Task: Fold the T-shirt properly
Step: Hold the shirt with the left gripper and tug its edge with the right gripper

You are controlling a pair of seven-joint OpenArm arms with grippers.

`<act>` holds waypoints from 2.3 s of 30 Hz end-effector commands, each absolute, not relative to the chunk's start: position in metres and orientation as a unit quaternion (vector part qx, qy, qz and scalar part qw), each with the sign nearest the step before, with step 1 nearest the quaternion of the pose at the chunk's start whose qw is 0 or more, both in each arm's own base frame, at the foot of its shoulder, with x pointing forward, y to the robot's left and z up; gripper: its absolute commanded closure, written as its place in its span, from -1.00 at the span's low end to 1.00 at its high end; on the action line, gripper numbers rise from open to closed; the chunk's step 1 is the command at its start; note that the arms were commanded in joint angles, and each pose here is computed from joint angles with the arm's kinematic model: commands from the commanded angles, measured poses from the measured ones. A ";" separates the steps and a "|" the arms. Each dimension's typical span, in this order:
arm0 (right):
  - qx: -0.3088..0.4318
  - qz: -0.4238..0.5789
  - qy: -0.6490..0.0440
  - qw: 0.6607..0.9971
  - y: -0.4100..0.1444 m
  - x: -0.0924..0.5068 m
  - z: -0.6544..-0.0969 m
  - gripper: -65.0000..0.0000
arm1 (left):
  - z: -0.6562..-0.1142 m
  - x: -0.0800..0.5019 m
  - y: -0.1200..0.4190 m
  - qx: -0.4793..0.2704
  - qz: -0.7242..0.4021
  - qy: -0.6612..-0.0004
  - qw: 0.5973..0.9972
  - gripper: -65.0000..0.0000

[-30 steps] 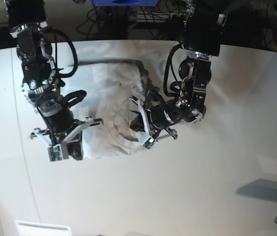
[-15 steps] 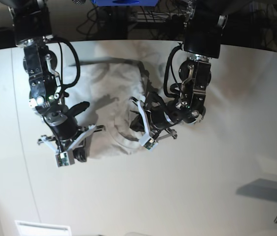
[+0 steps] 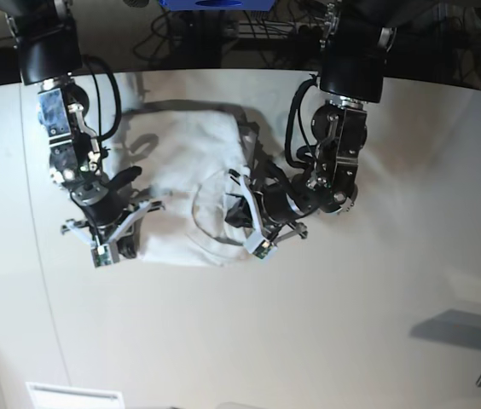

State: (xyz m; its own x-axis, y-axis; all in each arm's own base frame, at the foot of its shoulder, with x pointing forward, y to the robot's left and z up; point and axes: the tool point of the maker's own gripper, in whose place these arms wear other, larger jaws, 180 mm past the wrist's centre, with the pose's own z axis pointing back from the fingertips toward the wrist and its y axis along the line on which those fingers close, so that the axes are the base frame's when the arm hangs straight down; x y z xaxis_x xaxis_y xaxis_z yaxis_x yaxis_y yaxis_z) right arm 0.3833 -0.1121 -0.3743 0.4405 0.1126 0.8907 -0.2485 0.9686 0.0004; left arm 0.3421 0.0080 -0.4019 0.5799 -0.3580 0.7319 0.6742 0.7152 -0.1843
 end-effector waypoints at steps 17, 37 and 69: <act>0.087 0.145 -0.581 0.796 -0.081 0.356 -0.276 0.97 | -0.393 0.347 0.007 -0.217 -0.315 -0.352 0.854 1.00; 0.094 0.127 -0.582 0.798 -0.088 0.329 -0.298 0.97 | -0.384 0.348 0.007 -0.212 -0.320 -0.363 0.849 1.00; 0.118 0.047 -0.474 0.871 -0.122 0.249 -0.399 0.97 | -0.383 0.348 0.007 -0.212 -0.322 -0.364 0.848 1.00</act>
State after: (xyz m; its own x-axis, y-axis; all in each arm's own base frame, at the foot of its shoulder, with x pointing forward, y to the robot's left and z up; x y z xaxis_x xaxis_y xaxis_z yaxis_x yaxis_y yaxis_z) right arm 0.2472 -0.1206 -0.4060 0.5663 -0.0336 0.8235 -0.1890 0.9672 0.1695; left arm 0.3401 0.0102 -0.3955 0.5601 -0.3956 0.7278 0.6883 0.7112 -0.1431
